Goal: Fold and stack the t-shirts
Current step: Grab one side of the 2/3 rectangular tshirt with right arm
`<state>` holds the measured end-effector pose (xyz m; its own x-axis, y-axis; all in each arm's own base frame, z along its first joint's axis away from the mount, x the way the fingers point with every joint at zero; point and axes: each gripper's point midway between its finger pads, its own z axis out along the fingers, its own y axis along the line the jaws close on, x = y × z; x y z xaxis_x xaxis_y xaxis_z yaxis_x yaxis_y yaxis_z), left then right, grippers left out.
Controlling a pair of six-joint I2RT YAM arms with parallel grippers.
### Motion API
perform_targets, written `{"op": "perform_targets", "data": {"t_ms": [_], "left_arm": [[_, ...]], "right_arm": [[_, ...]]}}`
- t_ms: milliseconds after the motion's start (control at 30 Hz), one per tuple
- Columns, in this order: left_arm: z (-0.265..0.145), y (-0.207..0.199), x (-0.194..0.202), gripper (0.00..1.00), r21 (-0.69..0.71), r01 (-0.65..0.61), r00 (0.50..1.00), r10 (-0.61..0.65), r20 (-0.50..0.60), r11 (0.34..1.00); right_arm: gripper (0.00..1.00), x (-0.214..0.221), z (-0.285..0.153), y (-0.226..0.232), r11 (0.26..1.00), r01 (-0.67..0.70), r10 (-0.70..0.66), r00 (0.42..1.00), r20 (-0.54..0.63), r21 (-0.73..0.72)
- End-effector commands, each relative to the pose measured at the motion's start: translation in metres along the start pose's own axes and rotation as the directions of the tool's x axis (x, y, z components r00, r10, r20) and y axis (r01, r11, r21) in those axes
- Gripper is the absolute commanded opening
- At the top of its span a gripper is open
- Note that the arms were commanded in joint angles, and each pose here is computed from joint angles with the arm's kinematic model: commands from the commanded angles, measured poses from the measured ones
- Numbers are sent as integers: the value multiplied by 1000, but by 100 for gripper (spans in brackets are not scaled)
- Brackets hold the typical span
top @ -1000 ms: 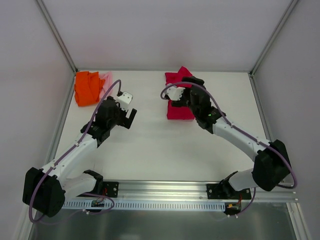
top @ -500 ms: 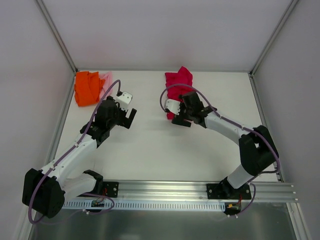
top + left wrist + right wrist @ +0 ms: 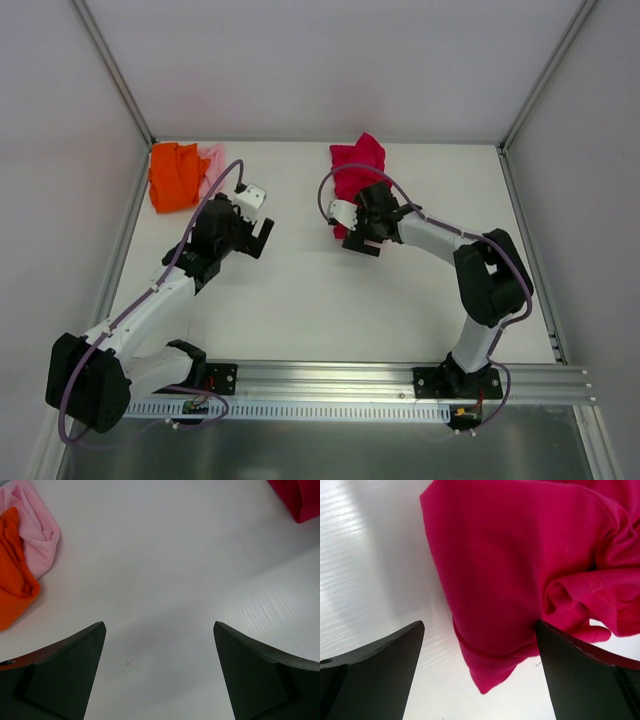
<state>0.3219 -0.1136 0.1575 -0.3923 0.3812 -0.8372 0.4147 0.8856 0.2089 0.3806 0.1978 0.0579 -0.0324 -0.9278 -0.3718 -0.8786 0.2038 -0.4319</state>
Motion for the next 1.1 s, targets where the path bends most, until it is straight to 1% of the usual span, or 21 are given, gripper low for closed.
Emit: {"op": "perform_targets", "data": {"t_ms": [0, 200, 267, 300, 333, 367, 400, 433, 467, 500, 567, 600, 667, 700, 733, 800, 867, 900, 1000, 1067], "left_arm": [[-1, 3, -15, 92, 6, -12, 999, 12, 38, 1000], [4, 3, -12, 92, 6, -18, 1000, 18, 21, 1000], [4, 3, -11, 92, 5, -20, 1000, 19, 19, 1000], [5, 2, -11, 91, 8, -20, 1000, 20, 17, 1000], [5, 2, -10, 91, 9, -20, 1000, 20, 15, 1000], [5, 2, -11, 91, 10, -18, 1000, 18, 17, 1000], [5, 2, -11, 91, 10, -18, 1000, 18, 17, 1000], [4, 2, -12, 91, 12, -18, 1000, 18, 21, 1000], [4, 2, -12, 91, 13, -18, 1000, 18, 19, 1000], [4, 1, -12, 91, 16, -18, 1000, 18, 20, 1000], [3, 1, -13, 91, 16, -17, 1000, 16, 25, 1000], [3, 1, -13, 91, 18, -17, 1000, 16, 24, 1000], [3, 0, -14, 91, 23, -15, 1000, 15, 28, 1000], [2, 0, -15, 91, 24, -15, 999, 14, 31, 1000], [3, -1, -14, 91, 27, -17, 1000, 16, 27, 1000], [3, 0, -16, 91, 28, -14, 999, 14, 30, 1000], [3, -2, -17, 91, 34, -14, 999, 13, 30, 999], [3, -2, -17, 91, 34, -12, 999, 11, 30, 999], [3, -2, -17, 91, 37, -13, 1000, 11, 29, 999], [0, -2, -19, 91, 41, -9, 999, 8, 35, 999]], "right_arm": [[99, -4, 8, -7, 1000, 11, -11, 1000, 7, -22], [99, 4, 29, -3, 998, 35, -37, 999, -31, -50], [96, 8, 33, -1, 997, 37, -40, 998, -48, -61], [92, 11, 36, 3, 996, 42, -46, 997, -57, -76], [71, 13, 37, 6, 995, 41, -47, 997, -66, -87], [56, 15, 38, 6, 995, 39, -46, 996, -72, -90], [44, 14, 36, 7, 995, 41, -47, 996, -73, -91], [25, 14, 34, 7, 995, 37, -44, 996, -75, -92], [15, 15, 30, 10, 994, 33, -41, 996, -79, -106], [1, 13, 21, 8, 995, 26, -33, 997, -72, -98], [1, 11, 9, 13, 994, 28, -35, 997, -66, -105], [1, 7, -5, 13, 995, 36, -41, 998, -48, -88], [1, 4, -22, 23, 993, 32, -36, 999, -31, -116], [1, -1, -31, 32, 989, 41, -44, 999, -19, -140], [1, -4, -51, 41, 985, 39, -41, 999, -7, -169], [1, -9, -71, 61, 974, 63, -65, 998, -2, -216], [1, -13, -92, 71, 976, 72, -69, 997, 23, -204], [1, -12, -99, 85, 968, 90, -88, 996, 19, -234], [1, -17, -124, 107, 958, 121, -117, 993, 32, -259], [1, -25, -136, 111, 965, 139, -127, 989, 70, -220]]}}
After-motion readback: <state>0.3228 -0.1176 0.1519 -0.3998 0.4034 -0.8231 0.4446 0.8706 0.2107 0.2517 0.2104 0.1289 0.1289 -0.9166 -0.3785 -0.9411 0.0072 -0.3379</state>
